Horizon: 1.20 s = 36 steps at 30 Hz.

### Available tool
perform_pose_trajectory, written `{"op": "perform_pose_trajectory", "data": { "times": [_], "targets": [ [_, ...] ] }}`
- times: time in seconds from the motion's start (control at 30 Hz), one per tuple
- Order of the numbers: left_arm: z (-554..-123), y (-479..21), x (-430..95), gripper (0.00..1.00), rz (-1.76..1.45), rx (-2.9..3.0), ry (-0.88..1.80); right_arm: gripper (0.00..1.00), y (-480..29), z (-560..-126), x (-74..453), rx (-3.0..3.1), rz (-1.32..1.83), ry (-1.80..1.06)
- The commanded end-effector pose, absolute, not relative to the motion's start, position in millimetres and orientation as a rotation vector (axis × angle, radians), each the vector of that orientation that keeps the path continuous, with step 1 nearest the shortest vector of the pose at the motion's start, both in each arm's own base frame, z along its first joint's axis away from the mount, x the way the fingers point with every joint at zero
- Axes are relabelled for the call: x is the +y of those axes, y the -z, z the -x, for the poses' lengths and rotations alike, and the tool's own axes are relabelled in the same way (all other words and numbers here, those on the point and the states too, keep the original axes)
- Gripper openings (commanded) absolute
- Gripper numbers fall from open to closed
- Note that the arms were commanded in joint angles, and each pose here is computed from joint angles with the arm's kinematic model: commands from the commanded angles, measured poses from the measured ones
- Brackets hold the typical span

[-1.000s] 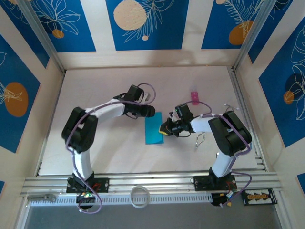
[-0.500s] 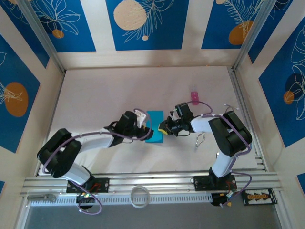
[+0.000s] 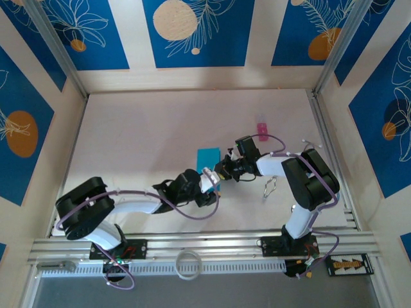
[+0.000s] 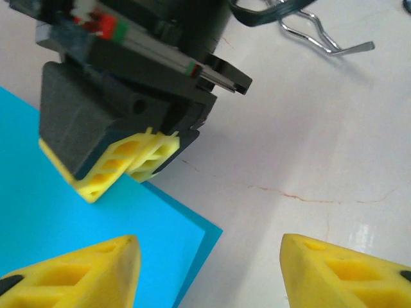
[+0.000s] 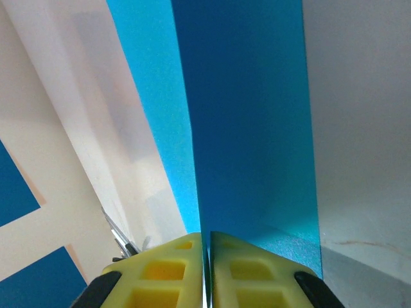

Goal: Fold a paper plane with a square sheet of paper (pick it up from the middle)
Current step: Fold the triangle a second time at the center of the table.

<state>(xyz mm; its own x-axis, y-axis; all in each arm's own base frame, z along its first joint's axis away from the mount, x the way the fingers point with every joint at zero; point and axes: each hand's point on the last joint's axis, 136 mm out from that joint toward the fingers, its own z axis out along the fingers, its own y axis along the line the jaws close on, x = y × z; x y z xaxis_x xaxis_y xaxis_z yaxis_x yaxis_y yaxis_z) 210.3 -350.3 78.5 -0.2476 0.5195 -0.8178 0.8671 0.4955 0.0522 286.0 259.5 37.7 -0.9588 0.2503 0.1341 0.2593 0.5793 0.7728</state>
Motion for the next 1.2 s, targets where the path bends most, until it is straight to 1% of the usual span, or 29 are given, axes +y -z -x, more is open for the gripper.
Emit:
{"op": "perform_pose_trajectory", "data": {
  "times": [0.0,0.27,0.43,0.53,0.63,0.8,0.87,1.03,1.17],
  "targets": [
    [-228,-73,-346,0.6,-1.172,1.882,0.278,0.12,-39,-286,261,-2.755,0.426,1.361],
    [-240,-64,-353,0.61,-1.202,1.856,0.095,0.12,-41,-288,261,-2.758,0.42,1.354],
    [-242,-58,-359,0.56,-1.245,1.846,0.065,0.12,-40,-287,260,-2.756,0.413,1.347],
    [-243,-60,-361,0.47,-1.242,1.846,0.068,0.12,-40,-287,260,-2.758,0.411,1.341],
    [-241,-60,-359,0.33,-1.237,1.851,0.076,0.12,-41,-288,259,-2.767,0.413,1.343],
    [-233,-64,-360,0.12,-1.237,1.866,0.143,0.13,-43,-288,256,-2.779,0.402,1.343],
    [-233,-64,-359,0.0,-1.232,1.883,0.15,0.15,-45,-289,254,-2.795,0.398,1.341],
    [-232,-65,-357,0.0,-1.162,1.977,0.208,0.24,-49,-290,239,-2.876,0.425,1.267],
    [-235,-71,-354,0.0,-1.08,2.072,0.277,0.29,-56,-286,215,-3.043,0.433,1.082]
  ]
}}
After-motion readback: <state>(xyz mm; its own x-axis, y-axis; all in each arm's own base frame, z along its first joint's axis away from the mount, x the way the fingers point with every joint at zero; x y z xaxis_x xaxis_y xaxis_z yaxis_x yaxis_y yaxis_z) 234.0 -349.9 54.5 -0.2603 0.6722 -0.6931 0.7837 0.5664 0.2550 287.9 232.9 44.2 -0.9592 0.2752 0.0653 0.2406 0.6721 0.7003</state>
